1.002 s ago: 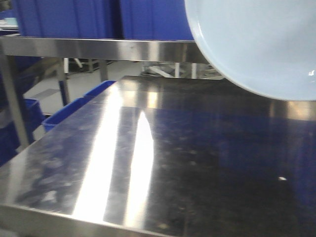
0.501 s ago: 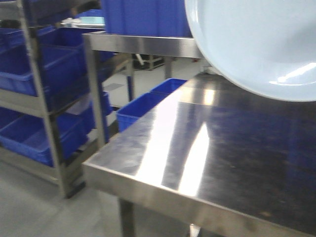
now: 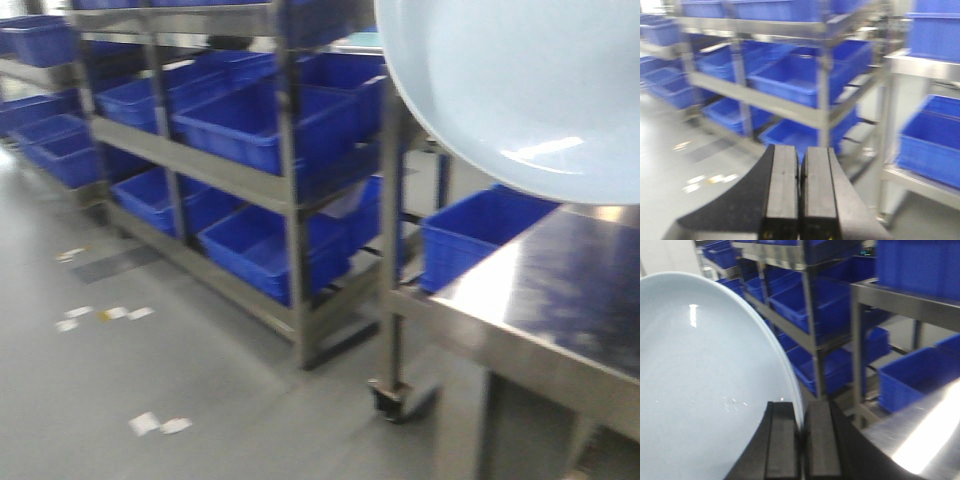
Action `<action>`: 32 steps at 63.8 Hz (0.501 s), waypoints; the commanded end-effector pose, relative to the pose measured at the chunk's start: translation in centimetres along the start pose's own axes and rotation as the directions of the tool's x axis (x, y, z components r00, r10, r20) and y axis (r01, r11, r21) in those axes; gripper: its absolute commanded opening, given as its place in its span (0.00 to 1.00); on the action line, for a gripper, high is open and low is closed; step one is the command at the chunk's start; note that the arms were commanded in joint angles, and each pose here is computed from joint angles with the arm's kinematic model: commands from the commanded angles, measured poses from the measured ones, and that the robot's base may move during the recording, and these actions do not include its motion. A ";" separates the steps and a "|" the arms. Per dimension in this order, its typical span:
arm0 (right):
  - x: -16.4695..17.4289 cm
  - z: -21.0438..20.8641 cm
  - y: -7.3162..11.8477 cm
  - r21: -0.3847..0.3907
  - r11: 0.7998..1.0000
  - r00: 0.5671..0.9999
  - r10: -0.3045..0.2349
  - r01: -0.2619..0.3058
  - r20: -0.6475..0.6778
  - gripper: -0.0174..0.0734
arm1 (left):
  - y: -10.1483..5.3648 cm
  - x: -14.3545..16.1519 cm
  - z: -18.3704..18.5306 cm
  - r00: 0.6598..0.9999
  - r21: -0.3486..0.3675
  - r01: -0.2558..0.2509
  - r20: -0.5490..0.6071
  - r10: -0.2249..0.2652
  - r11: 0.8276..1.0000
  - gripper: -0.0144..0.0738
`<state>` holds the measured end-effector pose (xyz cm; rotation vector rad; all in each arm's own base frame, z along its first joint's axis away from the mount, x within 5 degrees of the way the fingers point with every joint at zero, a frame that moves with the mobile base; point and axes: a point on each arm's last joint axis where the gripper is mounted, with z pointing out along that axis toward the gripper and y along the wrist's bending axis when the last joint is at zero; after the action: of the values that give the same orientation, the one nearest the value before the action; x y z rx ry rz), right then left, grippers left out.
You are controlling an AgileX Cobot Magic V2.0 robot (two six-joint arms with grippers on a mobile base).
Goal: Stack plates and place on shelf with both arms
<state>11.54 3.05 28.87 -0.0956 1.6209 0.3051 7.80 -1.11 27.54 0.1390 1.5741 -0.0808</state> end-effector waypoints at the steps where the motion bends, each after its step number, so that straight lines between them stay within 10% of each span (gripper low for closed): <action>1: -1.9 -0.1 0.1 -0.001 1.000 0.992 0.005 -0.005 0.130 0.23 | 0.2 -1.7 -0.1 0.994 -0.019 0.005 0.112 -0.003 1.000 0.25; 32: -1.9 -0.1 0.1 -0.001 1.000 0.992 0.005 -0.005 0.130 0.23 | 0.2 -1.7 -0.1 0.994 -0.019 0.005 0.112 -0.003 1.000 0.25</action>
<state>11.54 3.05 28.87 -0.0956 1.6209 0.3051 7.80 -1.11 27.54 0.1390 1.5741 -0.0808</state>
